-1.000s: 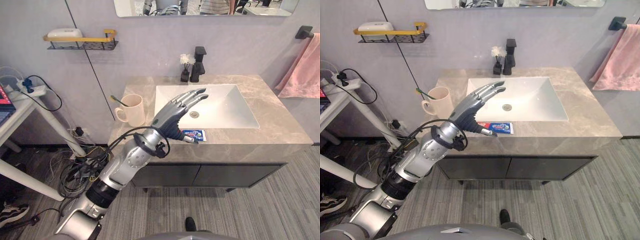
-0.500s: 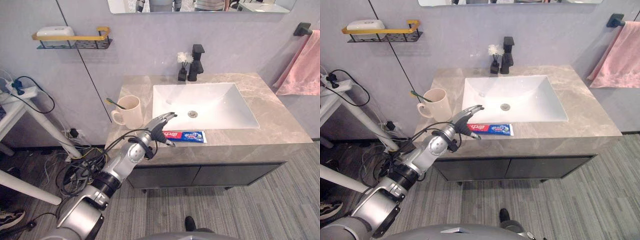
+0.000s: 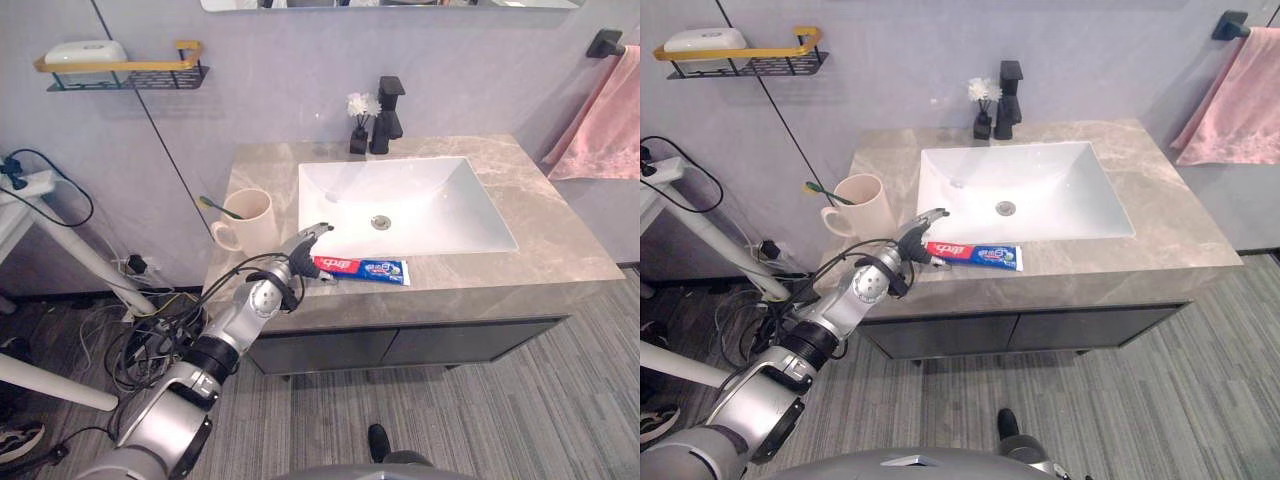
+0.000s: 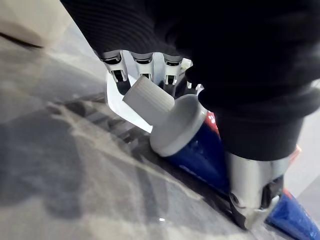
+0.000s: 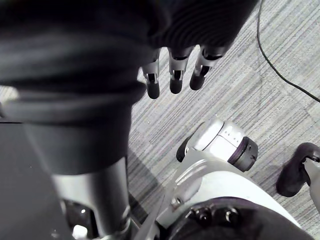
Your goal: Organize washtable
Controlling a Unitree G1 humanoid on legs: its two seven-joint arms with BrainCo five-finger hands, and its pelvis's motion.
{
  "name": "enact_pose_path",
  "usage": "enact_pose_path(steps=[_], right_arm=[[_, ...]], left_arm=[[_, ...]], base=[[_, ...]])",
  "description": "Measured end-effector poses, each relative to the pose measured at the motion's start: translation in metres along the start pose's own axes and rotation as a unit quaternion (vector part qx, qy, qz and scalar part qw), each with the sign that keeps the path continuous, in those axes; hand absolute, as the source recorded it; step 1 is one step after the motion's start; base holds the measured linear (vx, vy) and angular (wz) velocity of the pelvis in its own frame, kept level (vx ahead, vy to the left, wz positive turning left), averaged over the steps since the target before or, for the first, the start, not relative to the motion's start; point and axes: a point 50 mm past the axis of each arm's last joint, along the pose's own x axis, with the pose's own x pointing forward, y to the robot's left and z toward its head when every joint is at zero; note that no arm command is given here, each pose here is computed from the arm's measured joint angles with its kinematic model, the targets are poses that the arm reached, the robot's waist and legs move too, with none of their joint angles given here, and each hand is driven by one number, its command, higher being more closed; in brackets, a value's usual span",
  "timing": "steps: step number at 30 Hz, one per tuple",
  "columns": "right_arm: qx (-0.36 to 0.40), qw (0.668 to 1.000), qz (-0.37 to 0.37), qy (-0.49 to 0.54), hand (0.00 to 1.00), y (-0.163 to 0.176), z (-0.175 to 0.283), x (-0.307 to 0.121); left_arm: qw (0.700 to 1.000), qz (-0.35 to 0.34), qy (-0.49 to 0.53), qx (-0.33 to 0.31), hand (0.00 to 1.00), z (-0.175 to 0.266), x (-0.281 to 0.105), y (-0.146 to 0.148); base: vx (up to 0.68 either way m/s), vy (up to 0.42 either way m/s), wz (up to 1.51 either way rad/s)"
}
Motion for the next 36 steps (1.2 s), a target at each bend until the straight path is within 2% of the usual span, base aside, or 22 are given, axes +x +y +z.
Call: enact_pose_path(steps=[21, 27, 32, 36], right_arm=[[0.003, 1.0, 0.0, -0.017, 0.0, 0.001, 0.008, 0.001], [0.036, 0.999, -0.005, -0.022, 0.0, 0.002, 0.008, 0.001], [0.079, 0.994, 0.011, -0.079, 0.0, 0.006, 0.026, -0.001], [0.113, 0.973, 0.04, -0.197, 0.0, 0.014, 0.068, -0.015]], left_arm=[[1.0, 0.007, -0.008, 0.003, 1.0, 0.007, 0.009, 0.004], [0.999, -0.001, -0.039, 0.011, 1.0, 0.02, 0.007, -0.001], [0.994, 0.007, -0.111, -0.008, 1.0, 0.051, -0.007, -0.006], [0.983, 0.035, -0.18, -0.019, 1.0, 0.083, -0.014, 0.003]], base=[[0.0, 0.0, 0.0], [0.0, 0.0, 0.0], [0.01, 0.003, -0.06], [-0.01, 0.001, -0.25]])
